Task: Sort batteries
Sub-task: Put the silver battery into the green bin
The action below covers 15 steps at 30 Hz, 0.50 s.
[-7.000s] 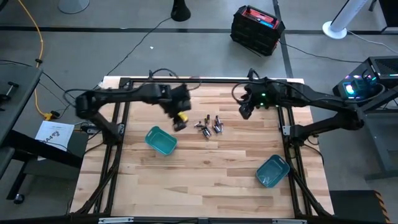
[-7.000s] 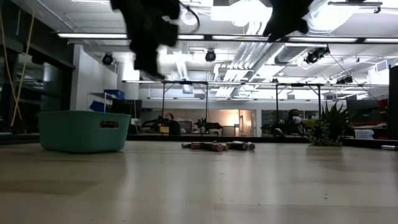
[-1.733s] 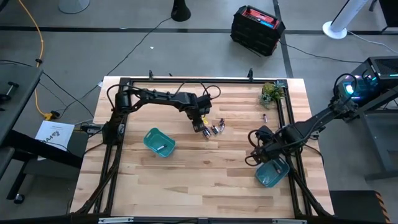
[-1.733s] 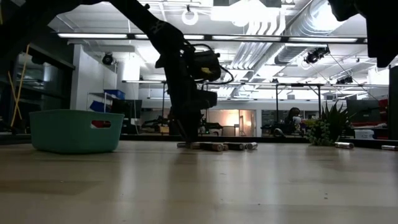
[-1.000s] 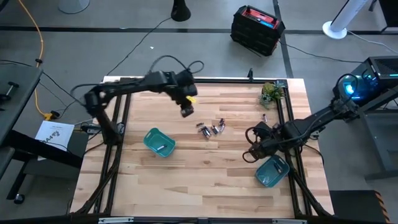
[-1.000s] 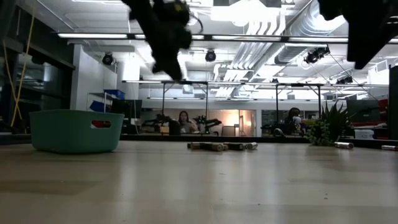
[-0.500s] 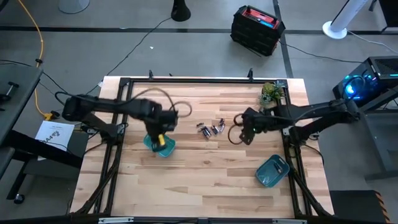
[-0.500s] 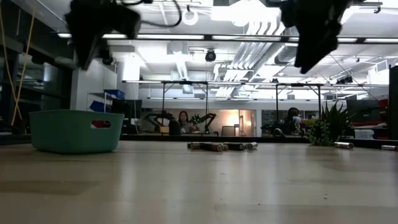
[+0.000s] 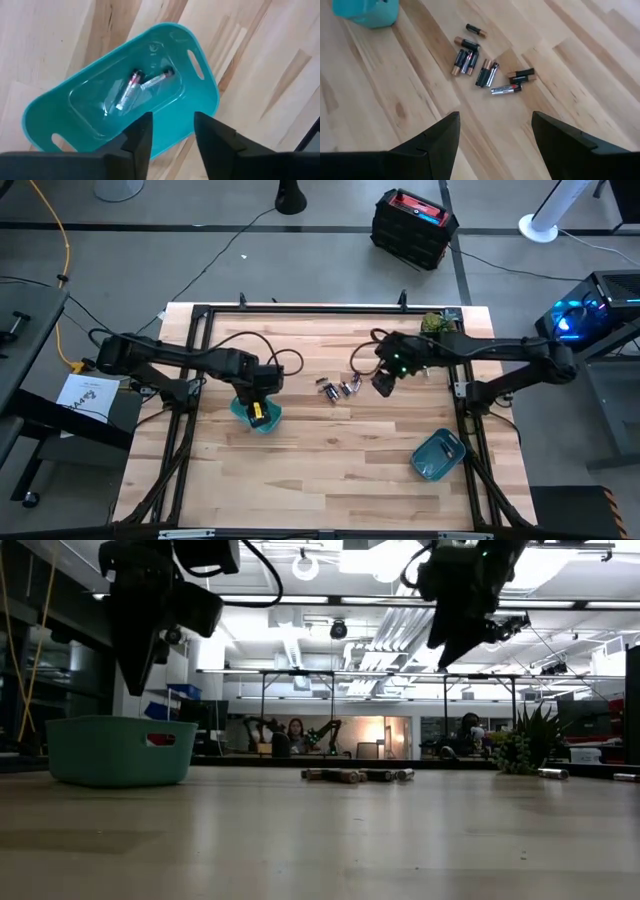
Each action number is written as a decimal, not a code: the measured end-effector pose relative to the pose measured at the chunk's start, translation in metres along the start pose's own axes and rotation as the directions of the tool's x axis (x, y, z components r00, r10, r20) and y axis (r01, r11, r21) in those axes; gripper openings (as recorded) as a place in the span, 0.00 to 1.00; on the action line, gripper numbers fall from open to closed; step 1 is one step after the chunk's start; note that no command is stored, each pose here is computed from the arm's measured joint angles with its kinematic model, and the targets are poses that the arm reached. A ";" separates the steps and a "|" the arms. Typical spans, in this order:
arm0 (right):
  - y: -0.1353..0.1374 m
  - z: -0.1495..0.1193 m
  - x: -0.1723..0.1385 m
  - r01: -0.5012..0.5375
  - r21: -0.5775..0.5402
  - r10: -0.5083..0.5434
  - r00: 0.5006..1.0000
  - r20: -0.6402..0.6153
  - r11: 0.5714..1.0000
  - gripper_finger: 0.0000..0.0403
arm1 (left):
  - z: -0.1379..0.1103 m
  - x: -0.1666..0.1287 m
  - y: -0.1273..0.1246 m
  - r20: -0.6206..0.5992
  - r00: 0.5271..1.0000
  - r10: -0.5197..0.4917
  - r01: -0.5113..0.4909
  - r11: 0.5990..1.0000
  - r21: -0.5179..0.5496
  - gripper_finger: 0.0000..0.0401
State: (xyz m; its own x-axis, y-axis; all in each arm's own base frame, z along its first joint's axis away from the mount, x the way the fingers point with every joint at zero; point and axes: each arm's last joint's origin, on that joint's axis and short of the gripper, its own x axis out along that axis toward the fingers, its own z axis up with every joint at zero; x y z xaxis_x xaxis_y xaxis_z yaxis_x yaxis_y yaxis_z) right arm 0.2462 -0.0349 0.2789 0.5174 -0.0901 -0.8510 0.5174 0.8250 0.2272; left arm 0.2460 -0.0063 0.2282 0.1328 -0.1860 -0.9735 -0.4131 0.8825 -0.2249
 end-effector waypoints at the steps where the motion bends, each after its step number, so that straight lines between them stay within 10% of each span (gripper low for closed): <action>1: 0.000 0.002 0.005 -0.006 -0.019 0.006 1.000 -0.012 1.000 0.60 | 0.001 -0.001 0.001 0.000 1.000 -0.002 0.002 1.000 0.002 0.37; 8: 0.000 0.012 0.061 -0.018 -0.474 -0.027 0.996 -0.088 0.881 0.60 | 0.014 -0.019 0.009 0.073 0.997 -0.020 0.016 0.998 0.064 0.43; 15: -0.022 0.011 0.127 -0.106 -0.499 -0.038 0.962 -0.270 0.860 0.57 | 0.027 -0.039 0.017 0.176 0.984 0.008 -0.013 1.000 0.028 0.43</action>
State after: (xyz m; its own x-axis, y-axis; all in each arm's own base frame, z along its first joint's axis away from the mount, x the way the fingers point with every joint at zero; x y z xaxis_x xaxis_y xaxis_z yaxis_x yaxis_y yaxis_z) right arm 0.3079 -0.0711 0.1711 0.2940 0.0329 -0.9553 0.0501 0.9975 0.0497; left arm 0.2583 0.0282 0.2637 0.2860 -0.1000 -0.9530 -0.3898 0.8964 -0.2110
